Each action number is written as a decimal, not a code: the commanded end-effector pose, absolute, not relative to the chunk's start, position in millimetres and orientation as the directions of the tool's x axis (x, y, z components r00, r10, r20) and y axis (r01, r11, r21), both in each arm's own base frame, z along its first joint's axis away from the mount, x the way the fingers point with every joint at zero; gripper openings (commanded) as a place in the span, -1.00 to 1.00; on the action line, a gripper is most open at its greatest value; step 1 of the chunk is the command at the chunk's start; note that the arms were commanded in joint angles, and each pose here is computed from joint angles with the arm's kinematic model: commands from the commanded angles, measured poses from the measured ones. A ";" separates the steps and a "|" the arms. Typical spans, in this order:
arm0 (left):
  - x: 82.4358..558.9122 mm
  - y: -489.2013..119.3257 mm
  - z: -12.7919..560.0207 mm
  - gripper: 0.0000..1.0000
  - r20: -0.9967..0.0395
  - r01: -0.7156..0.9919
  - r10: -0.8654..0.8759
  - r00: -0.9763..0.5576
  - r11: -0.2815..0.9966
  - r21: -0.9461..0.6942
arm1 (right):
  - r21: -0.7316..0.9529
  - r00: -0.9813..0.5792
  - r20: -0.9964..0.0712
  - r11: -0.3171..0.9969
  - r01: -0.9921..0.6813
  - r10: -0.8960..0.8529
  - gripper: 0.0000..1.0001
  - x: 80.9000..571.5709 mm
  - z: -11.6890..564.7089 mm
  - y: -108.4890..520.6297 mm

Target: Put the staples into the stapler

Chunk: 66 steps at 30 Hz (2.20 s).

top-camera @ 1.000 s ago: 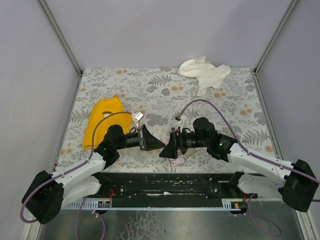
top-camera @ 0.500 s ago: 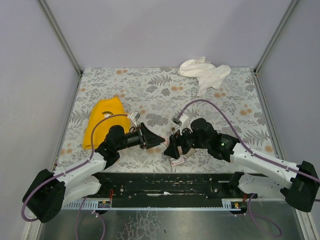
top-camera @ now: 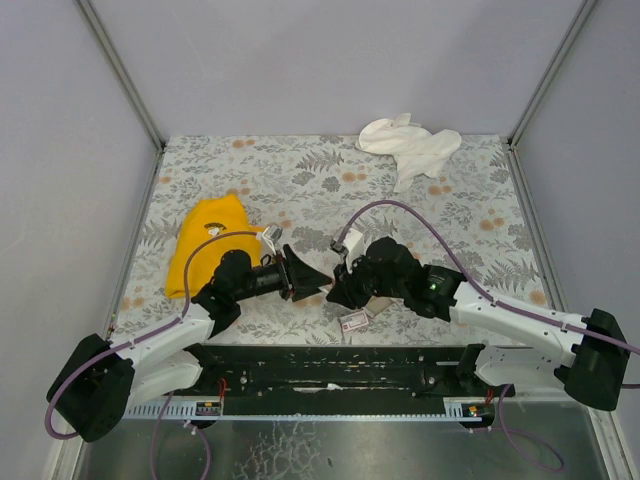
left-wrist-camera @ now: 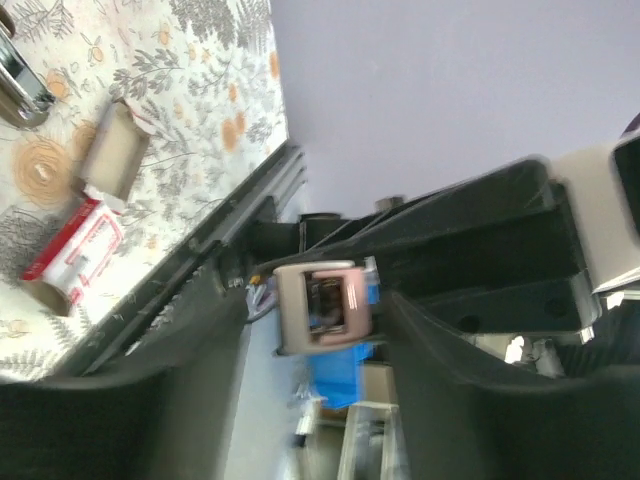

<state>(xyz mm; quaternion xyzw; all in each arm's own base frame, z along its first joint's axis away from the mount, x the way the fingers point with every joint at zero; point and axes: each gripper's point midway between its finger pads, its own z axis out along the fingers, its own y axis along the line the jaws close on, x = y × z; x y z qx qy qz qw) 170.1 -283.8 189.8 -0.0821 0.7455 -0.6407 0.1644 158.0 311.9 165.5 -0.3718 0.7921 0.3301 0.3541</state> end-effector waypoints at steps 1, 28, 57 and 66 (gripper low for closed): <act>162.5 -286.0 201.7 0.36 -0.220 0.186 -0.280 -0.935 0.143 -0.972 | 0.259 -0.424 -0.865 0.482 -0.837 -0.270 -1.00 158.3 200.2 312.2; 84.1 -294.3 287.1 0.88 -0.755 0.752 0.111 -0.646 -0.071 -0.655 | 0.590 -0.555 -0.733 0.036 -0.806 -0.393 -1.00 54.3 269.2 287.2; 65.1 -298.9 261.3 0.45 -0.737 0.743 0.214 -0.641 -0.067 -0.666 | 0.596 -0.554 -0.714 0.043 -0.802 -0.429 -1.00 60.8 266.9 295.2; 64.0 -293.9 255.7 0.32 -0.738 0.751 0.226 -0.636 -0.041 -0.659 | 0.593 -0.551 -0.716 0.043 -0.804 -0.430 -1.00 59.3 268.1 292.7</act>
